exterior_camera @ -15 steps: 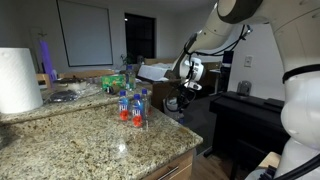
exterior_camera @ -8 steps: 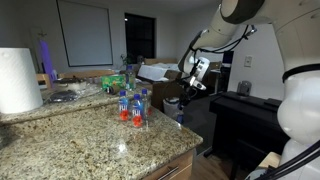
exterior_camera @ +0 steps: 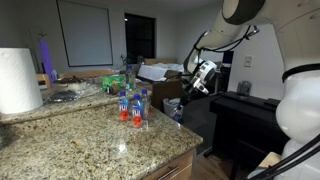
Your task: Put the bottles in the plastic bag on the right
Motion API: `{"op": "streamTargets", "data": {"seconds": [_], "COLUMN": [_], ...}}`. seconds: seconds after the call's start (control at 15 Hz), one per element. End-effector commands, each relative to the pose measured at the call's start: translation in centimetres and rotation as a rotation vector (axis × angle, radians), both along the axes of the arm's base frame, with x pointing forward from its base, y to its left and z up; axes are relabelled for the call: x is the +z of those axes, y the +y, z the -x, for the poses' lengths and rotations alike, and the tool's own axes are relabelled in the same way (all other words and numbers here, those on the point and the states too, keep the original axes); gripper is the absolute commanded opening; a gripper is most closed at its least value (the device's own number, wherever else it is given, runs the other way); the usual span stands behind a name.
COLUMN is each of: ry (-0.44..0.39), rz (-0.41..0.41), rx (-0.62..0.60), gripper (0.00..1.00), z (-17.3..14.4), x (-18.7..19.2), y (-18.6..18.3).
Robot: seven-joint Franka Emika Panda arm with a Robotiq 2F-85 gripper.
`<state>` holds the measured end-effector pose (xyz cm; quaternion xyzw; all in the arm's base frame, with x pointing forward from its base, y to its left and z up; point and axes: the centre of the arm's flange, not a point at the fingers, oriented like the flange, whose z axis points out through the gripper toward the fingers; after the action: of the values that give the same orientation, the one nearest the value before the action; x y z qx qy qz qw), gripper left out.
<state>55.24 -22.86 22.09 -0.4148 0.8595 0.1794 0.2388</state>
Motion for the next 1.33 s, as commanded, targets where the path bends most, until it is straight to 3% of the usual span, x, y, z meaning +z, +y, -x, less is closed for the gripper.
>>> {"op": "streamTargets", "data": {"seconds": [0.0,0.53,1.0,1.07,1.27], "ry": [0.020,0.148,0.167,0.168,0.170], "rz": [-0.085,-0.106,-0.030,-0.017,0.027], "rx": [-0.013,-0.034,0.024,0.050,0.119], "gripper": [0.10,0.10,0.10,0.60,0.74], "z": [2.4,5.9,5.0,4.9,4.2], "x": [-1.9,-5.7,-4.5,-4.2,-3.5], "y": [0.2,-1.2,-2.3,-2.0,-1.4]}}
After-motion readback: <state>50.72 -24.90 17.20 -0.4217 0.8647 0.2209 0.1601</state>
